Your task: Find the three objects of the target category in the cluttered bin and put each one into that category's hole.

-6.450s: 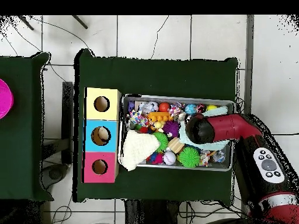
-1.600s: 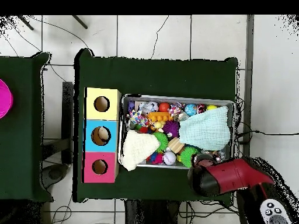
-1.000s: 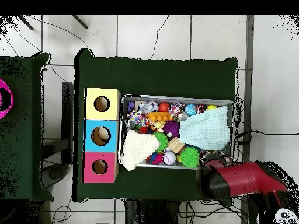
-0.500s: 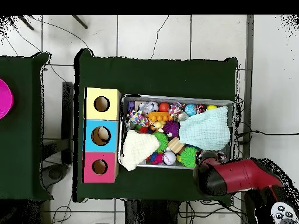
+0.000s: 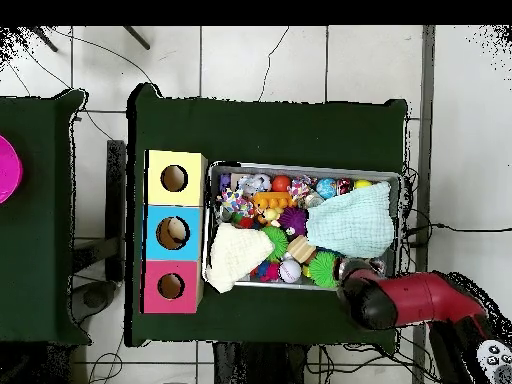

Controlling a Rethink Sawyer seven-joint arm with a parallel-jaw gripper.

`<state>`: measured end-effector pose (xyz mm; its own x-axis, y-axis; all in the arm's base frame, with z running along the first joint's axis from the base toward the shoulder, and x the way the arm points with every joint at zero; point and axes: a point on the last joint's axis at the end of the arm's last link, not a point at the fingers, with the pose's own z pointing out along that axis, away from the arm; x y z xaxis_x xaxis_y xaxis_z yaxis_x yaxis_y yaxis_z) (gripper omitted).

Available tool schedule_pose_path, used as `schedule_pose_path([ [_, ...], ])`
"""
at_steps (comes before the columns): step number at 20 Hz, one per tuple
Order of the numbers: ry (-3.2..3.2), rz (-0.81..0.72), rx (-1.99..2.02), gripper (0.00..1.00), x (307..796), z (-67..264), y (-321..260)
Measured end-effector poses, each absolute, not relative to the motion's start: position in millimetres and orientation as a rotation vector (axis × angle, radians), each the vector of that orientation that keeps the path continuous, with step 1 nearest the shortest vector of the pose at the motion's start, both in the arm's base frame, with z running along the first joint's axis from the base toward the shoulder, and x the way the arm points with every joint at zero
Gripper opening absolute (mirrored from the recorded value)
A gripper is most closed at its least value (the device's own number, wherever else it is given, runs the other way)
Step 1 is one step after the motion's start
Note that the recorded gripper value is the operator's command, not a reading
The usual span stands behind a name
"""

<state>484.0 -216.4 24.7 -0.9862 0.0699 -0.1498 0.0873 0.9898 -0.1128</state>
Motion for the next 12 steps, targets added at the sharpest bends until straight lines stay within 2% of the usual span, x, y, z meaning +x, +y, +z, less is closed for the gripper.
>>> schedule_pose_path([
  [12,2.986,-0.035,0.177,1.0,486,-2,-212],
])
